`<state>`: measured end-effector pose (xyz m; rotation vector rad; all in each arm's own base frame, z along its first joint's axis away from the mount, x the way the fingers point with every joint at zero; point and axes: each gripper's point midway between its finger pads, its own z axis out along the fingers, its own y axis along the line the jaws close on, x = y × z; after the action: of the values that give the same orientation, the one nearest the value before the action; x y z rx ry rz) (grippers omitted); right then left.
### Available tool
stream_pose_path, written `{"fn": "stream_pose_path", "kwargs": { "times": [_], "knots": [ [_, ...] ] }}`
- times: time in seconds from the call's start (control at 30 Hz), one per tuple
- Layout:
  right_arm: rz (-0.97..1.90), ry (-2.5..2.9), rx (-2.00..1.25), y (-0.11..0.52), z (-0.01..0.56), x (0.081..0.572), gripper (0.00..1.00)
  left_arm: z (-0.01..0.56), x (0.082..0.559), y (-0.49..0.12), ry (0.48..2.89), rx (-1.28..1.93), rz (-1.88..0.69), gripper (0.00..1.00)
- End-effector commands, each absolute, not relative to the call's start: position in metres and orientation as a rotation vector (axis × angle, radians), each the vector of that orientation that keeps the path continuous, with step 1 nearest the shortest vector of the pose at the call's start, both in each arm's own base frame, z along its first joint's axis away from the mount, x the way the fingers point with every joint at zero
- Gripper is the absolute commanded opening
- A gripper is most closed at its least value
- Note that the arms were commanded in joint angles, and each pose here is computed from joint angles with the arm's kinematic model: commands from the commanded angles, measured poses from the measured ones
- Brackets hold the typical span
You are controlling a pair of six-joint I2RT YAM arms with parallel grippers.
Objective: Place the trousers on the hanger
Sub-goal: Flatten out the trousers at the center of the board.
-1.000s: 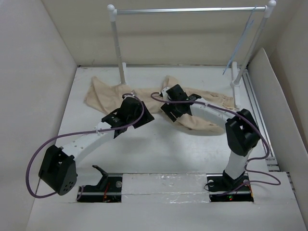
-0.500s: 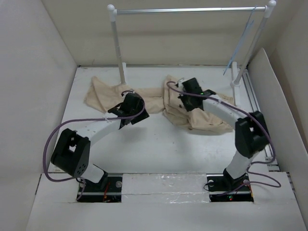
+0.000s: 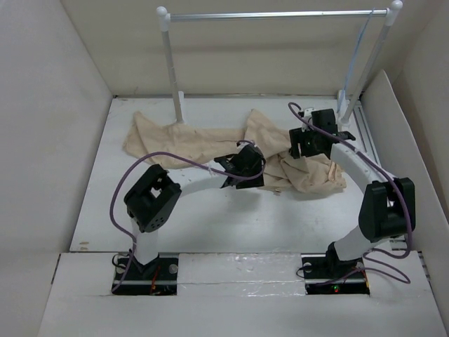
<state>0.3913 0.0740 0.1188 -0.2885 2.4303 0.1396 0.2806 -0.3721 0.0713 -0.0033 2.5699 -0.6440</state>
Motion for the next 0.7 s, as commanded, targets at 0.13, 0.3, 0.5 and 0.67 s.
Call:
{"fn": "stream_pose_path", "kwargs": {
  "times": [0.13,0.3,0.5,0.67],
  "knots": [
    [0.173,2.269,-0.321,0.09,0.184,0.39,0.75,0.048,0.28,-0.392,2.604,-0.019,-0.529,0.48],
    [0.211,2.239,-0.37,0.107,0.193,0.373,0.74,0.029,0.282,-0.401,2.617,-0.084,-0.525,0.47],
    [0.245,2.259,-0.333,0.1,0.18,0.334,0.74,0.026,0.3,-0.399,2.572,-0.111,-0.43,0.0],
    [0.277,2.241,-0.309,0.088,0.183,0.295,0.74,0.06,0.303,-0.377,2.495,-0.08,-0.368,0.0]
  ]
}}
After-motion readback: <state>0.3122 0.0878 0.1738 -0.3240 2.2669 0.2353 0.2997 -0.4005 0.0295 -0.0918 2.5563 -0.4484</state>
